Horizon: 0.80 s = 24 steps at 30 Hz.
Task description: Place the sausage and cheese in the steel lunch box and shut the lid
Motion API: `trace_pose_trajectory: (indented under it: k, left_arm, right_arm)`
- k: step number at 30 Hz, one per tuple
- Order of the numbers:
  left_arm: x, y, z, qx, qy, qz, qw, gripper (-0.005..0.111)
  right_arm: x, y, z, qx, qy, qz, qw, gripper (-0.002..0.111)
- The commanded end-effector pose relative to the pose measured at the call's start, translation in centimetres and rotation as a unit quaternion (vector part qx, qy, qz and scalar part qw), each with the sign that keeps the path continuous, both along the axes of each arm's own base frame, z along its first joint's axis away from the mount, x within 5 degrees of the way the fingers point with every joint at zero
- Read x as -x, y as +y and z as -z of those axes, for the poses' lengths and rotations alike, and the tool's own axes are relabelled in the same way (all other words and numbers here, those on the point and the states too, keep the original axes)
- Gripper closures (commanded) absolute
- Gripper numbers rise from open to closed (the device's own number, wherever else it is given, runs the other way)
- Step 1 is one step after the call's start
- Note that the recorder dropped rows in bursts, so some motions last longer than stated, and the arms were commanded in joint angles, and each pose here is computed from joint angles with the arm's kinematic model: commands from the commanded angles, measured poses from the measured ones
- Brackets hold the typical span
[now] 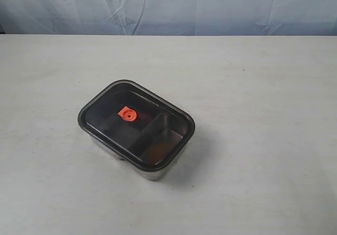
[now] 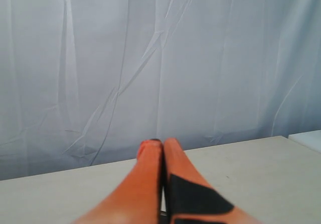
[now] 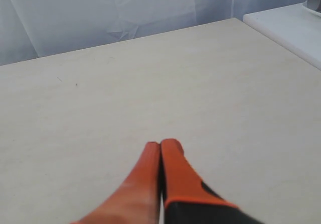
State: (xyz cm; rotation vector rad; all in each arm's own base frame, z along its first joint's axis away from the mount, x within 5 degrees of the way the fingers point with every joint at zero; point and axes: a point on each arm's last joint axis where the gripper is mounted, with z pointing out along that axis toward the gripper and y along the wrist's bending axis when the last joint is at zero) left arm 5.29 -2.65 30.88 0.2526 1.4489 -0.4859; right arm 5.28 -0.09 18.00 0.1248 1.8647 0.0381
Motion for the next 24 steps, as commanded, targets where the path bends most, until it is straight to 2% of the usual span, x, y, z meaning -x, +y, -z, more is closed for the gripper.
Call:
trace_pose_trajectory:
  k: [1,9,14,15,19,20,21,24]
  left_arm:
    - [0.0,0.0,0.2,0.005,0.002,0.002,1.000,0.106]
    - [0.0,0.0,0.2,0.004,0.003,0.002,1.000,0.106]
    - [-0.2,-0.1,1.2,-0.004,0.015,0.001,1.000,0.106]
    - [-0.3,-0.2,1.6,-0.018,0.015,-0.001,1.000,0.106]
    - [-0.9,-0.1,4.1,-0.145,-0.009,-0.024,0.989,0.106]
    - [-1.0,-0.2,4.7,-0.162,-0.007,-0.025,0.987,0.106]
    - [-1.1,-0.2,5.6,-0.164,0.007,-0.022,0.986,0.106]
    - [-1.1,-0.5,8.5,-0.103,0.092,-0.006,0.990,0.106]
  right_arm:
    - [0.0,0.0,0.0,0.000,-0.007,0.003,1.000,0.109]
    - [0.0,0.0,0.0,0.000,-0.007,0.003,1.000,0.109]
    - [0.0,0.0,0.0,0.000,-0.007,0.003,1.000,0.109]
    - [0.0,0.0,0.0,0.000,-0.007,0.003,1.000,0.109]
    - [0.0,0.0,0.0,0.000,-0.008,0.004,1.000,0.109]
    - [0.0,0.0,0.0,0.000,-0.008,0.004,1.000,0.109]
    - [0.0,0.0,0.0,-0.001,-0.008,0.004,1.000,0.109]
    - [0.0,0.0,0.0,-0.004,-0.008,0.003,1.000,0.109]
